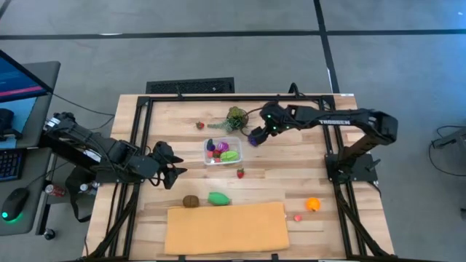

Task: Pick and placing Produce into tupperware
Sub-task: Put the purple grapes into the transparent bin

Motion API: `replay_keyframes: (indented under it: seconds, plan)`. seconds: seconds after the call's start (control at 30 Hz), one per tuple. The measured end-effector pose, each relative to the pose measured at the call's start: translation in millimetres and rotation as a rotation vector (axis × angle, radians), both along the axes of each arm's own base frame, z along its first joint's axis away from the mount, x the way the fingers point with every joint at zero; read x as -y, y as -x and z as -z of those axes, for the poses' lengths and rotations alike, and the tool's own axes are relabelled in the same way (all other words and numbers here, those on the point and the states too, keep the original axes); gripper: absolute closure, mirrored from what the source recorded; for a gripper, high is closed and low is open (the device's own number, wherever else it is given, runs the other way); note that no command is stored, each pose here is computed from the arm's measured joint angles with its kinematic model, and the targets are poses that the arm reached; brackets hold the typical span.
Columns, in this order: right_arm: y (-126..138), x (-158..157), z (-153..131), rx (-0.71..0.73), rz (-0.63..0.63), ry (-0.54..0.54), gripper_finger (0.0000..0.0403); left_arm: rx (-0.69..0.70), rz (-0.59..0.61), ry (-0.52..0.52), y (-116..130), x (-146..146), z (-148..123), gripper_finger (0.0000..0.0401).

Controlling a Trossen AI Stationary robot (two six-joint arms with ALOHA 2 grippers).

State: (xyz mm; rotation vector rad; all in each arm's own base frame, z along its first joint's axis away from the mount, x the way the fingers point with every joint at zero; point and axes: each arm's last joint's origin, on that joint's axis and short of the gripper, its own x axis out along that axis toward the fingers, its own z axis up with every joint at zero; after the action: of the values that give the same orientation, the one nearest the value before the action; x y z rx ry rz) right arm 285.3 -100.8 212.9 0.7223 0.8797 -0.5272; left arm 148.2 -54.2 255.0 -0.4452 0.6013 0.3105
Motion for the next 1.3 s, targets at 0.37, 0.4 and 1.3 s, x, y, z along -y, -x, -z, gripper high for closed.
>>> replay_keyframes:
  seconds: [0.37, 0.4, 1.3]
  plan:
    - [-24.5, 7.6, 26.0, -0.053, -0.028, -0.074, 0.0162, 0.015, 0.008, 0.012, -0.9, 1.0, -1.3, 0.0192]
    - [-24.9, 8.4, 24.3, -0.054, -0.025, -0.068, 0.0162, 0.017, 0.007, 0.014, -1.0, 1.1, -1.4, 0.0192]
    - [-20.8, 26.2, -10.8, -0.122, -0.133, -0.110, 0.0163, 0.028, -0.020, 0.010, -1.2, 0.4, -1.9, 0.0192]
